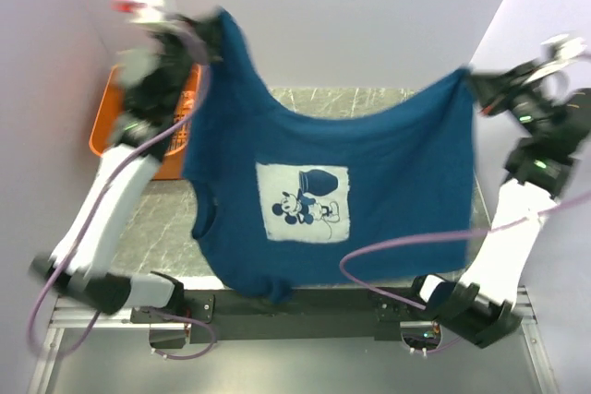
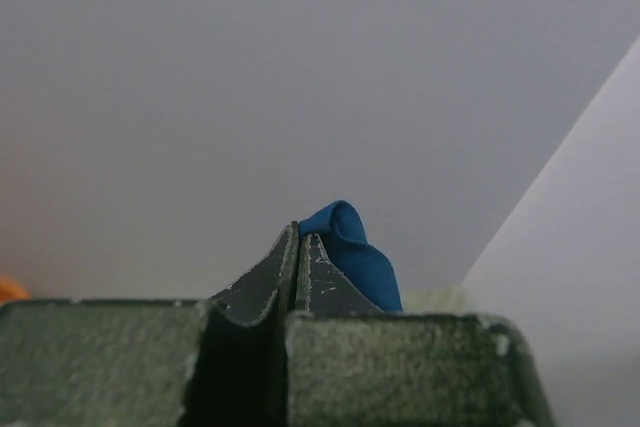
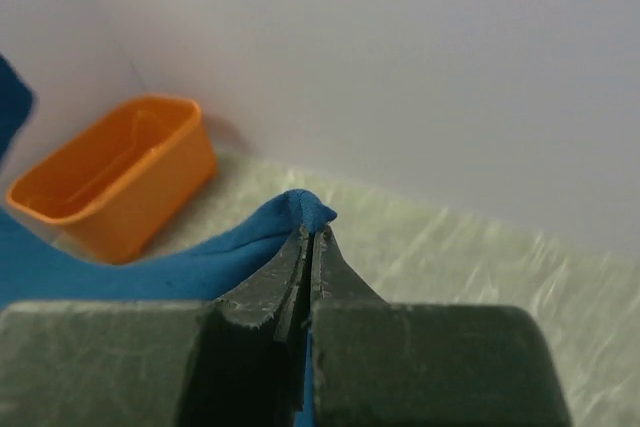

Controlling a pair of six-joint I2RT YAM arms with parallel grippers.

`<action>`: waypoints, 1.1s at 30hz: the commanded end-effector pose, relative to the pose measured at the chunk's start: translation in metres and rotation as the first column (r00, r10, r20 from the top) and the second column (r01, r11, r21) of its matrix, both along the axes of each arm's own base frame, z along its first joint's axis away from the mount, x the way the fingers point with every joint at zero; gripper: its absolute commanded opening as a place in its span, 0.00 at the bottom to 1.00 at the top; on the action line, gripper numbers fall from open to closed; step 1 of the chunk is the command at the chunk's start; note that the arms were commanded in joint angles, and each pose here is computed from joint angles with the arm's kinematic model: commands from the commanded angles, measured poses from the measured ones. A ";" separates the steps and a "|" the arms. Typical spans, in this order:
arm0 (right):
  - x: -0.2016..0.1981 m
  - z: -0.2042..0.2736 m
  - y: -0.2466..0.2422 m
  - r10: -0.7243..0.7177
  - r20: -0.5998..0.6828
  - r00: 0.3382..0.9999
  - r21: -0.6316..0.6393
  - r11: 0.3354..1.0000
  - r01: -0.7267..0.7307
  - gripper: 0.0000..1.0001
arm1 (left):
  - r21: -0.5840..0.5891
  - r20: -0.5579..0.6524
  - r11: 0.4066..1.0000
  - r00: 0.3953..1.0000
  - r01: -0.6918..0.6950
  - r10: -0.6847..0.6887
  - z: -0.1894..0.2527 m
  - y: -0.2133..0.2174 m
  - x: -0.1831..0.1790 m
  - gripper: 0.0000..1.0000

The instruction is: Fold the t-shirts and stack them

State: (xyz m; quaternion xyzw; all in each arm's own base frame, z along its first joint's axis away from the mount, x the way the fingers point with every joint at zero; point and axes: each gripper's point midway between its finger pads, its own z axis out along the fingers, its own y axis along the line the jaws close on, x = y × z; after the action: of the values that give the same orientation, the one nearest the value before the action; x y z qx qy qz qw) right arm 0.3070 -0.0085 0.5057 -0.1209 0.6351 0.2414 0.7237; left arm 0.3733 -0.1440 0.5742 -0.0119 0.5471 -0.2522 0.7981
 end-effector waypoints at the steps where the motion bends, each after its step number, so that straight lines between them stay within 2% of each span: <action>1: 0.047 -0.132 -0.027 -0.090 -0.212 0.973 -0.033 0.996 0.085 0.00 | -0.002 -0.180 1.000 0.984 0.016 -0.016 -0.082 -0.022 0.058 0.01; 3: 0.070 -0.163 -0.041 -0.144 -0.222 0.964 -0.019 0.990 0.143 0.00 | 0.039 -0.284 0.999 0.959 0.027 -0.015 -0.140 -0.037 0.096 0.01; 4: 0.085 -0.203 -0.048 -0.143 -0.306 0.941 0.028 0.987 0.159 0.00 | 0.057 -0.360 0.998 0.933 0.030 -0.007 -0.181 -0.045 0.122 0.01; 6: 0.108 -0.225 -0.047 -0.162 -0.325 0.932 0.000 0.985 0.172 0.00 | 0.075 -0.413 0.997 0.911 0.015 0.017 -0.209 -0.047 0.149 0.00; 7: 0.121 -0.247 -0.049 -0.165 -0.368 0.915 -0.001 0.984 0.177 0.00 | 0.101 -0.496 0.995 0.867 0.014 0.038 -0.256 -0.052 0.171 0.00; 10: 0.153 -0.271 -0.041 -0.190 -0.384 0.904 -0.045 0.981 0.187 0.00 | 0.080 -0.553 0.997 0.831 -0.007 0.050 -0.284 -0.052 0.202 0.00; 11: 0.160 -0.276 -0.039 -0.196 -0.392 0.899 -0.057 0.980 0.189 0.00 | 0.083 -0.595 0.996 0.802 -0.014 0.061 -0.313 -0.053 0.215 0.00; 12: 0.172 -0.275 -0.037 -0.222 -0.391 0.893 -0.072 0.975 0.210 0.00 | 0.067 -0.587 0.997 0.808 -0.022 0.057 -0.308 -0.054 0.222 0.00; 14: 0.190 -0.299 -0.039 -0.242 -0.452 0.859 -0.074 0.969 0.234 0.00 | 0.054 -0.612 0.997 0.787 -0.052 0.074 -0.328 -0.053 0.236 0.00; 15: 0.201 -0.307 -0.043 -0.265 -0.476 0.839 -0.080 0.963 0.259 0.00 | 0.041 -0.596 0.997 0.799 -0.069 0.080 -0.319 -0.051 0.243 0.00; 16: 0.207 -0.311 -0.041 -0.270 -0.485 0.832 -0.082 0.961 0.264 0.00 | 0.046 -0.633 0.995 0.768 -0.086 0.096 -0.340 -0.047 0.249 0.00; 18: 0.217 -0.309 -0.042 -0.280 -0.480 0.832 -0.075 0.957 0.279 0.00 | 0.036 -0.644 0.994 0.758 -0.102 0.101 -0.338 -0.043 0.259 0.00; 19: 0.222 -0.316 -0.046 -0.303 -0.489 0.818 -0.084 0.950 0.301 0.00 | 0.038 -0.669 0.994 0.736 -0.104 0.102 -0.356 -0.042 0.264 0.00; 23: 0.234 -0.320 -0.054 -0.335 -0.492 0.804 -0.085 0.937 0.338 0.00 | 0.032 -0.671 0.993 0.734 -0.114 0.106 -0.357 -0.035 0.277 0.01; 30: 0.240 -0.318 -0.070 -0.372 -0.488 0.790 -0.084 0.920 0.382 0.00 | 0.034 -0.587 0.998 0.807 -0.043 0.055 -0.328 -0.040 0.278 0.01; 33: 0.232 -0.311 -0.080 -0.355 -0.491 0.795 -0.036 0.921 0.389 0.00 | 0.014 -0.514 1.000 0.858 0.024 -0.013 -0.295 -0.052 0.269 0.01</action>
State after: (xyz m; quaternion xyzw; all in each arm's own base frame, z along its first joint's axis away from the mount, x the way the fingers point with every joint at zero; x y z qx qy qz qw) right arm 0.5320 -0.0653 0.1587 0.0821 0.8303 0.1433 0.5323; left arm 0.6478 -0.1819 0.2095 -0.1081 0.7964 -0.1981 0.5611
